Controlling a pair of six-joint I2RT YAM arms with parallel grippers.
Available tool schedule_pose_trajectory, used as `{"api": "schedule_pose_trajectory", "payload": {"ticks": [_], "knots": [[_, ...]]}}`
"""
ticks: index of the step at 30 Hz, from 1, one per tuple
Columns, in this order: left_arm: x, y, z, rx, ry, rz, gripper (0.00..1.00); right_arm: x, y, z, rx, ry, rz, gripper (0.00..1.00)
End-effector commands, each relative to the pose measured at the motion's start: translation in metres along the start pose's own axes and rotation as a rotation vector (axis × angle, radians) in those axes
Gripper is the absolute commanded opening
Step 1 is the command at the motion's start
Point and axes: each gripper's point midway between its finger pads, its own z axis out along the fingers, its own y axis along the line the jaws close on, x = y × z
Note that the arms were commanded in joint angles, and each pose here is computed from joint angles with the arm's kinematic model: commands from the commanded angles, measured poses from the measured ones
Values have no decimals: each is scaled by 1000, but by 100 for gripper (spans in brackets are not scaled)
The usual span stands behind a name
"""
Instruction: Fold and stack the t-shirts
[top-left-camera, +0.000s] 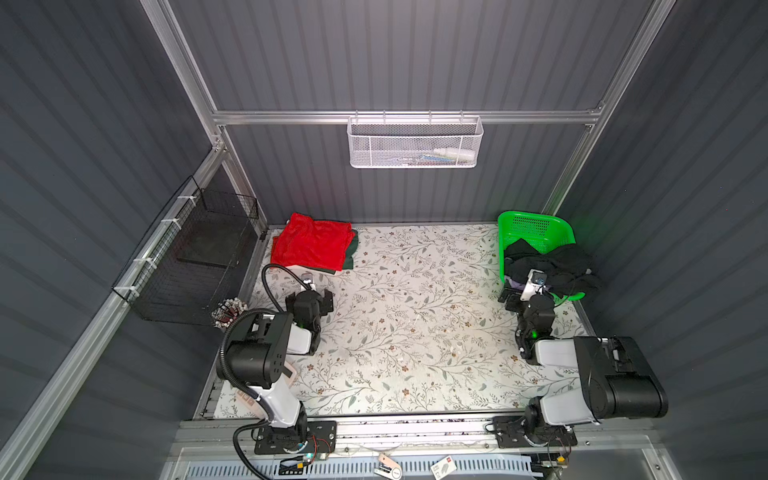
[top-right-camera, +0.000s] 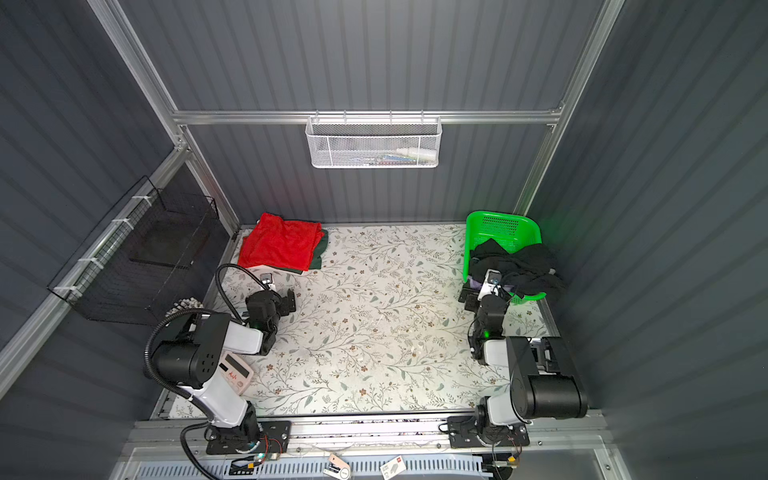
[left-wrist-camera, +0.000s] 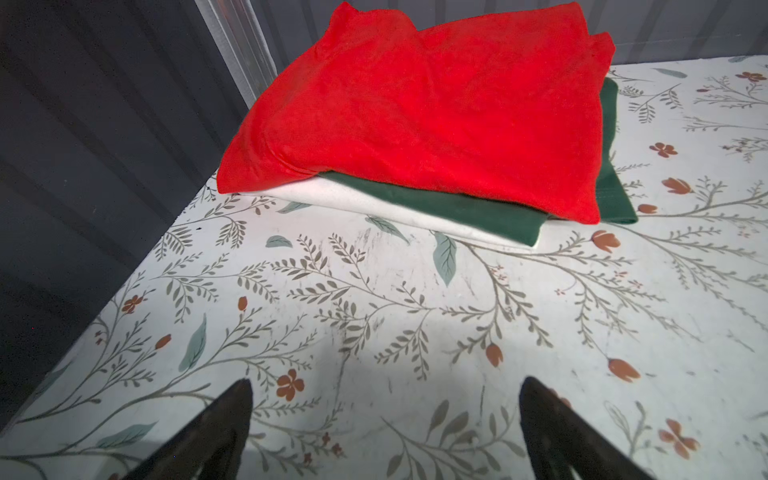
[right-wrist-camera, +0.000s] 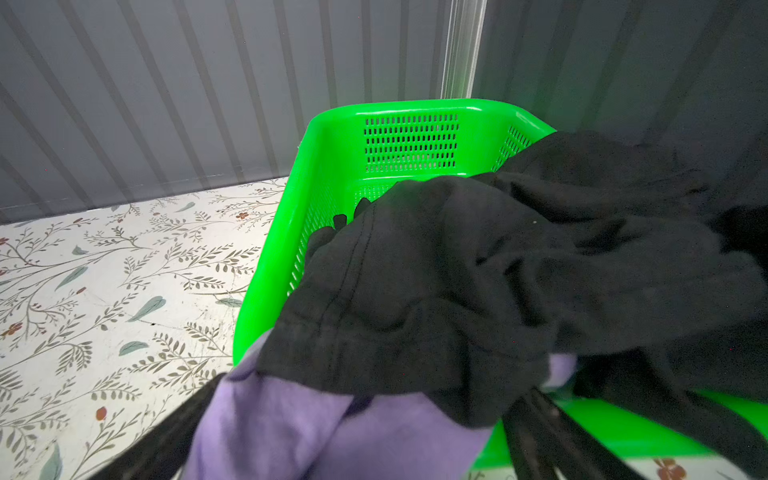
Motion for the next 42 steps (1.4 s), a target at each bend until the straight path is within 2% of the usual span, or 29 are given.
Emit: {"api": "schedule_pose_trajectory", "payload": {"ticks": [1,27,31,33,35,36,38,41,42], "knots": [[-7,5,3,-21,-18,-19,100,0,3,2,-24,12,12,99],[-8,7,2,-26,-26,-23,100,1,2,3,-25,16,13,99],[-27,11,-27,-121,-143,5,100,-5,5,-9,28,-6,-31,99],[-36,2,-39,-122,-102,40,100,-11,7,-21,15,-87,-32,99],[-41,-12,-47,-41,-40,5,100,-15,7,-23,27,-130,-45,99],[-45,-19,-55,-6,-56,6,100,-12,7,-23,28,-107,-43,99],[-50,-20,-67,-20,-88,25,100,-11,7,-23,29,-88,-43,99],[-55,-17,-70,-36,-75,4,100,-18,6,-25,40,-135,-45,99],[-58,-20,-69,-21,-73,2,100,-27,2,-28,94,-143,-50,99]]}}
